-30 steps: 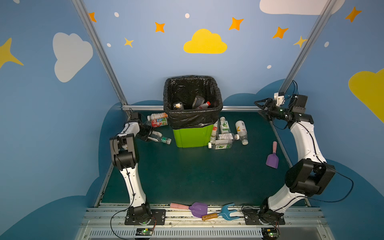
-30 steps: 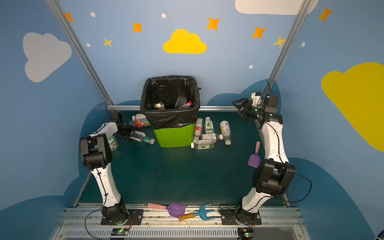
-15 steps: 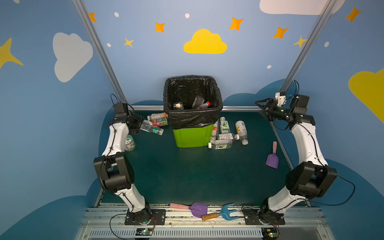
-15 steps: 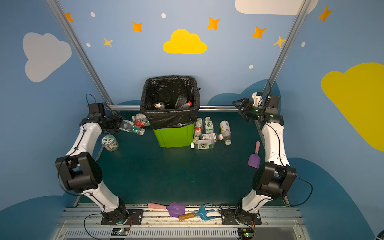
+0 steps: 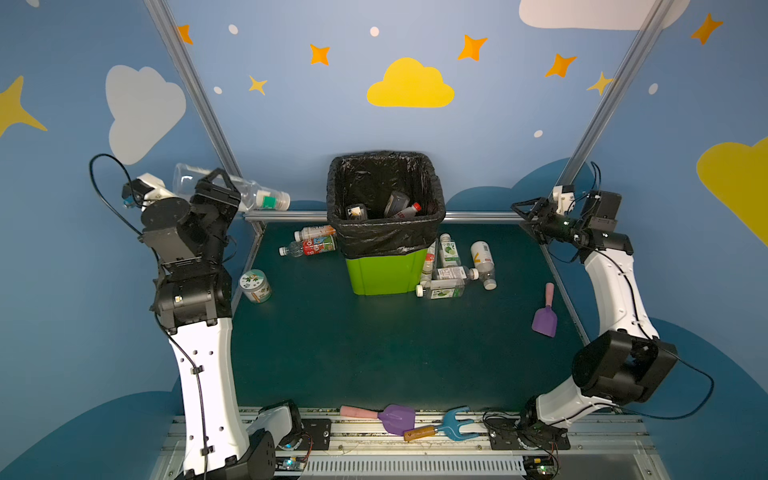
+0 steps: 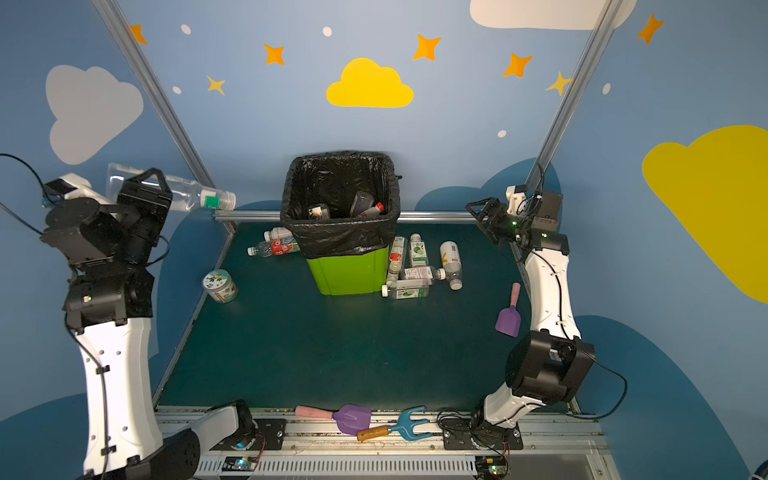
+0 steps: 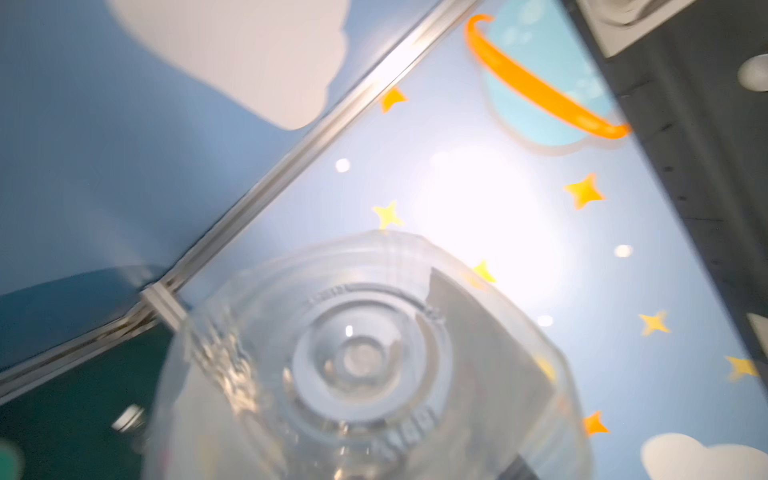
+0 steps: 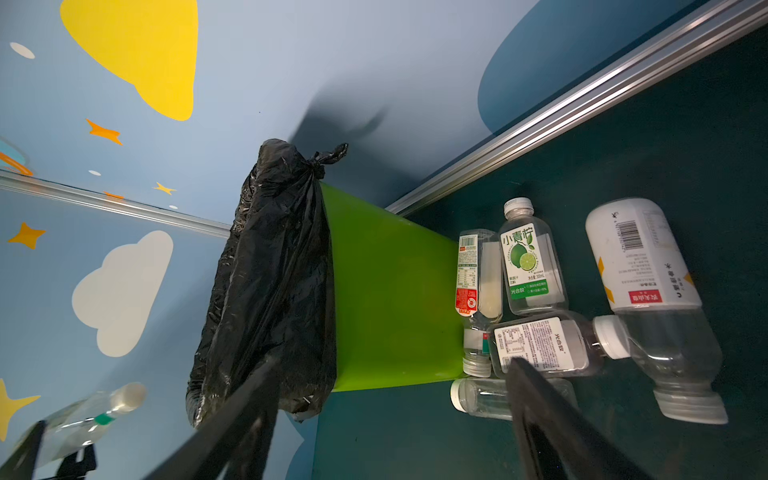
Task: Throw the plastic bottles in the bin
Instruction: 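Swing the clear bottle over the bin and open the left gripper, then lower the left arm back while the right gripper descends onto the white barcode bottle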
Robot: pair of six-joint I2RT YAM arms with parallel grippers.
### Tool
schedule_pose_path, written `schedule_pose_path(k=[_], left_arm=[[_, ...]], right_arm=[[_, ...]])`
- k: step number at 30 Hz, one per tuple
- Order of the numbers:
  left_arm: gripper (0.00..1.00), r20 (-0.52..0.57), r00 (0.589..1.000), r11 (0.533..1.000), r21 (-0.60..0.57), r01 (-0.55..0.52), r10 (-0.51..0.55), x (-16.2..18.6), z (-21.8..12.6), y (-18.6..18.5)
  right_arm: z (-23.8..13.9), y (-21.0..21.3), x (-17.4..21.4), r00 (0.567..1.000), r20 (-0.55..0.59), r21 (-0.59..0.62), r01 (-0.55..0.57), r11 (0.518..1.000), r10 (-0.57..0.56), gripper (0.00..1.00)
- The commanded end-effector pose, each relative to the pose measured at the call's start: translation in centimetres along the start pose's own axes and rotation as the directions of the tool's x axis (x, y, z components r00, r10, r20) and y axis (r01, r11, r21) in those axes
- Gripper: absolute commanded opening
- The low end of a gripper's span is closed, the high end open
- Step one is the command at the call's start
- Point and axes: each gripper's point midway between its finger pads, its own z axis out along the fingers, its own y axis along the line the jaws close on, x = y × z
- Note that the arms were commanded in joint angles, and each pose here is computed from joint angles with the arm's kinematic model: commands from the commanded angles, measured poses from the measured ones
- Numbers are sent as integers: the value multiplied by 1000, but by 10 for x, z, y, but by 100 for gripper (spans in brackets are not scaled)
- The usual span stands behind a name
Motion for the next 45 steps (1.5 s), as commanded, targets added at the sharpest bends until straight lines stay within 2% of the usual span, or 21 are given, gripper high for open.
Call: schedule_pose_path(k=[1,3,5,6,7,8,10,13,15,18,21,23,26,32,35,37,40,43,45], left_arm=[[56,-139,988,990,137,-44,63,39,36,-46],[56,-244,961,976,204,-80,129,76,56,-78],[57,-362,910,963,245,-116,202,123,76,-102],[64,-412,881,960,244,-138,232,144,84,-103],[84,-441,860,955,254,-153,255,157,88,-109],[99,-456,851,956,249,-157,258,166,92,-109],[100,-461,854,965,209,-157,239,172,98,-97],[100,-474,839,962,179,-206,268,170,92,-90],[100,-422,856,953,185,-242,299,150,72,-92],[100,-320,880,936,105,-336,352,111,39,-73],[100,-317,875,924,4,-383,365,90,11,-39],[100,-370,864,919,-62,-389,340,91,-3,-9],[100,-492,829,914,-144,-380,267,114,-18,39],[100,-695,717,903,-267,-335,60,202,-54,134],[100,-733,674,915,-332,-229,-97,254,-76,174],[100,-731,662,903,-381,-199,-163,280,-91,201],[100,-731,655,887,-413,-206,-189,305,-111,229],[100,-745,637,877,-425,-224,-198,318,-126,242],[100,-739,646,863,-441,-248,-192,318,-130,251]], right_arm=[[-9,21,-5,998,40,-28,41,999,-40,84],[-6,25,-3,999,31,-35,44,998,-43,84],[-4,28,-1,999,20,-39,46,998,-45,84],[-3,29,1,999,14,-41,45,998,-45,84],[-2,30,3,999,10,-41,45,998,-45,84],[-2,31,5,999,4,-43,44,998,-44,84],[-4,32,9,999,-1,-42,47,998,-47,84],[-11,31,15,998,-1,-20,59,998,-59,85],[-14,28,19,998,-1,0,64,998,-64,85],[-15,23,24,998,-3,14,59,998,-59,85],[-13,17,28,999,-14,28,50,998,-50,85],[-10,10,30,998,-23,49,52,997,-51,85],[-6,-6,33,998,-44,111,56,992,-51,84],[9,-55,54,985,-160,315,118,942,-70,84],[19,-83,65,972,-220,408,167,897,-81,84],[29,-101,71,963,-254,455,198,868,-86,84],[44,-129,77,946,-312,509,239,827,-82,85],[57,-151,80,930,-364,545,253,799,-46,84],[64,-162,81,922,-387,564,260,783,-28,84]])
